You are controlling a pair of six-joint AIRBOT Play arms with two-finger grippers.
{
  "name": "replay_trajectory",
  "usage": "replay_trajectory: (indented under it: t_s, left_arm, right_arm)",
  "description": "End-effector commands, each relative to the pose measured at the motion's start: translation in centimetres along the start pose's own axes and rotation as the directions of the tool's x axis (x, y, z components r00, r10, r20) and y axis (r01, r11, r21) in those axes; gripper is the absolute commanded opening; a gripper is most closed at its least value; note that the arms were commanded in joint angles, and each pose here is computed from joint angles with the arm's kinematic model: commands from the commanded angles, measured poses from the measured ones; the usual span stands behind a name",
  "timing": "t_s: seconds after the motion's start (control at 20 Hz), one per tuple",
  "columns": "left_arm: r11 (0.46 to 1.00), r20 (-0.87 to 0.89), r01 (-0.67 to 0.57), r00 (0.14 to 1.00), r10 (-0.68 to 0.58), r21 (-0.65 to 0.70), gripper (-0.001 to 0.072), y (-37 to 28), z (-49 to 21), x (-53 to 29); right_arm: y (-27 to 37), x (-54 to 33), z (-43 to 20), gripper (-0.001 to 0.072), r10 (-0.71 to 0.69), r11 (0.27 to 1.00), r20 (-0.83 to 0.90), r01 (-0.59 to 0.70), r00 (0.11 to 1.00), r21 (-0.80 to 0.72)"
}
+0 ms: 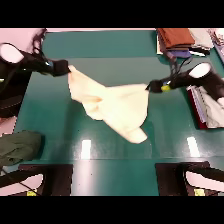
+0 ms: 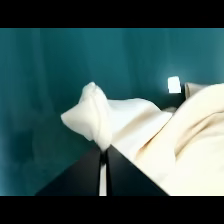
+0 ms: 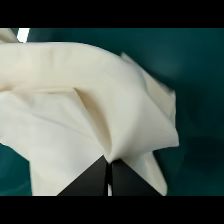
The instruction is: Fold the shirts.
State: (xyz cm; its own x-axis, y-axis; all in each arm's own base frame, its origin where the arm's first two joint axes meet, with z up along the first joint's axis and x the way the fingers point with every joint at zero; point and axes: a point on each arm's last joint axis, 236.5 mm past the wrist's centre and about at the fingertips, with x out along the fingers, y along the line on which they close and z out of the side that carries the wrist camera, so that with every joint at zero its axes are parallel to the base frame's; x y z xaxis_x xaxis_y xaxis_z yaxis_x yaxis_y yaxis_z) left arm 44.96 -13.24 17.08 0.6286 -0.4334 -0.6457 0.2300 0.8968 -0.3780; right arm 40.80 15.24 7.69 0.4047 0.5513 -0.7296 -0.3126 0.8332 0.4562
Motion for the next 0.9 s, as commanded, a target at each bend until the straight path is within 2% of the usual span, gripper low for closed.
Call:
replay_trajectory:
  t_s: [0.0, 0.15, 0.3, 0.5, 0.55, 0.65, 0.75, 0.85]
  left_arm:
    - [0.993, 0.271, -0.019, 0.963, -0.013, 0.117, 0.0024, -4.0, 6.1, -10.2]
    - [0.973, 0.526, -0.025, 0.844, -0.102, 0.228, 0.0024, -10.0, 9.8, -23.7]
    - [0.951, 0.683, -0.046, 0.706, -0.186, 0.306, 0.0024, -14.5, 9.8, -34.7]
    - [0.934, 0.760, -0.068, 0.603, -0.241, 0.350, 0.0023, -17.0, 9.5, -41.2]
    - [0.935, 0.760, -0.069, 0.604, -0.239, 0.349, 0.0023, -17.0, 9.6, -41.1]
    - [0.939, 0.712, -0.065, 0.670, -0.211, 0.339, 0.0023, -16.0, 9.9, -38.1]
    - [0.948, 0.602, -0.046, 0.782, -0.162, 0.315, 0.0024, -14.0, 9.9, -32.2]
    - [0.963, 0.409, -0.022, 0.908, -0.094, 0.270, 0.0024, -10.7, 8.6, -23.8]
  right_arm:
    - [3.3, -11.1, 5.8, 0.0015, -0.057, 0.984, 0.239, 0.095, 0.969, -0.151]
    - [8.1, -22.6, 7.8, 0.0015, -0.058, 0.954, 0.474, 0.188, 0.879, -0.233]
    - [11.3, -30.4, 7.0, 0.0014, -0.072, 0.935, 0.603, 0.264, 0.794, -0.235]
    - [12.5, -35.9, 6.0, 0.0015, -0.126, 0.925, 0.696, 0.337, 0.707, -0.174]
    - [12.3, -36.2, 5.9, 0.0014, -0.139, 0.928, 0.699, 0.339, 0.702, -0.156]
    - [11.7, -35.6, 6.1, 0.0014, -0.145, 0.935, 0.679, 0.325, 0.719, -0.144]
    - [10.2, -32.4, 6.6, 0.0014, -0.138, 0.956, 0.596, 0.264, 0.791, -0.130]
    - [8.3, -26.8, 7.0, 0.0014, -0.108, 0.978, 0.454, 0.177, 0.884, -0.112]
